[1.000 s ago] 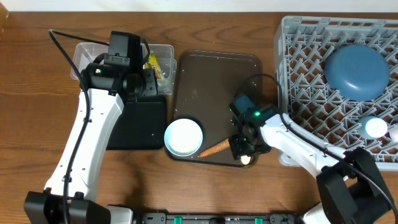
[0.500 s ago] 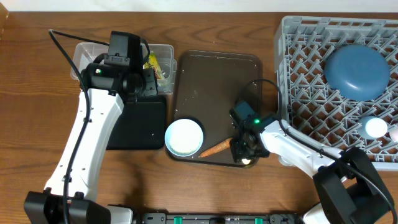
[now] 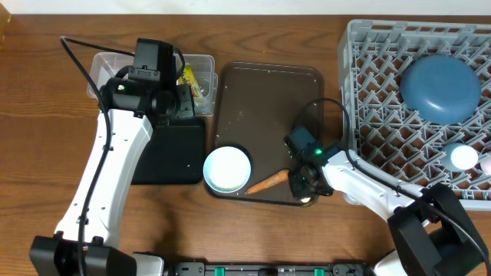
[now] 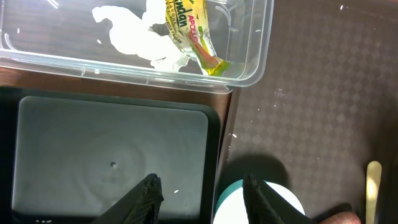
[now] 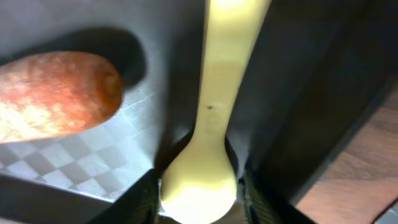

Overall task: Sort waste into correct bins and load items into the dishwasher rack
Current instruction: 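Carry the yellow spoon into the dish rack with the right gripper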

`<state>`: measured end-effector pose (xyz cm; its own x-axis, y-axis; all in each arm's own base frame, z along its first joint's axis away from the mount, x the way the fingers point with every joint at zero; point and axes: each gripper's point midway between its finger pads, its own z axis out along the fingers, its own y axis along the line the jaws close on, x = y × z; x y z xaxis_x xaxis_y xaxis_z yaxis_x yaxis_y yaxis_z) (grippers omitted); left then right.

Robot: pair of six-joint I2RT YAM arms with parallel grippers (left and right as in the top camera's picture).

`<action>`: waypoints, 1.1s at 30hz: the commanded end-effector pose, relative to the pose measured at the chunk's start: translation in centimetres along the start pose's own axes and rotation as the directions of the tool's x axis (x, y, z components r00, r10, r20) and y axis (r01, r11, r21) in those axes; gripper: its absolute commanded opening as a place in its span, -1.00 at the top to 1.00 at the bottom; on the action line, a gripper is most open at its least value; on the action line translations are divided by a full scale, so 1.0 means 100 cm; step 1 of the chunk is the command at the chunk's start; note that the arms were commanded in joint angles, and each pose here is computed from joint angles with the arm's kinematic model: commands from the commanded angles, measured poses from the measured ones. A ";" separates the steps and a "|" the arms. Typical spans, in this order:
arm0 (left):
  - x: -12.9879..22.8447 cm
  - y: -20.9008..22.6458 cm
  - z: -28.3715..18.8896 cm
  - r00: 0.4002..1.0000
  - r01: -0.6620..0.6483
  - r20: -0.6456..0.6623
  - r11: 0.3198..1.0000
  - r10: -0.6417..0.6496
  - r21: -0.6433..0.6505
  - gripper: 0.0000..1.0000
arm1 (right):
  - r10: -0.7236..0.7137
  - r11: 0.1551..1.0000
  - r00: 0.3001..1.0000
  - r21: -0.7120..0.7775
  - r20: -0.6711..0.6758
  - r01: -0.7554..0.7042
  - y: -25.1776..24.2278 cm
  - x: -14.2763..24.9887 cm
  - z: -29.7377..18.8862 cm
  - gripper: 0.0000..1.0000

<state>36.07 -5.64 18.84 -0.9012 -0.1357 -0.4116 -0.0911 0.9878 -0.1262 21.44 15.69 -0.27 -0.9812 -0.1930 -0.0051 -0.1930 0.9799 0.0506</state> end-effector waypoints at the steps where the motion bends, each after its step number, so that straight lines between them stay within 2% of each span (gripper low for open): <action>1: 0.001 0.005 0.002 1.000 -0.005 -0.004 1.000 0.005 -0.019 0.10 | 0.025 0.999 0.998 0.039 -0.051 -0.023 -0.008 0.016 0.011 0.24; 17: 0.001 0.005 0.002 1.000 -0.005 -0.004 1.000 0.005 -0.019 0.10 | 0.025 1.000 0.999 -0.003 -0.023 -0.025 0.000 0.008 0.011 0.31; 21: 0.001 0.005 0.002 1.000 -0.005 -0.004 1.000 0.005 -0.019 0.10 | 0.025 1.000 1.000 -0.011 -0.006 -0.025 0.003 0.001 0.006 0.49; 33: 0.001 0.005 0.002 1.000 -0.005 -0.004 1.000 0.005 -0.019 0.09 | -0.004 0.999 0.985 -0.042 0.172 0.011 0.006 -0.051 -0.054 0.50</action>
<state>36.07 -5.63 18.83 -0.9013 -0.1357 -0.4114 -0.0913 0.9878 -0.1258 24.09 16.99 2.21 -0.9809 -0.1759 -0.0836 -0.1829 0.9795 0.0848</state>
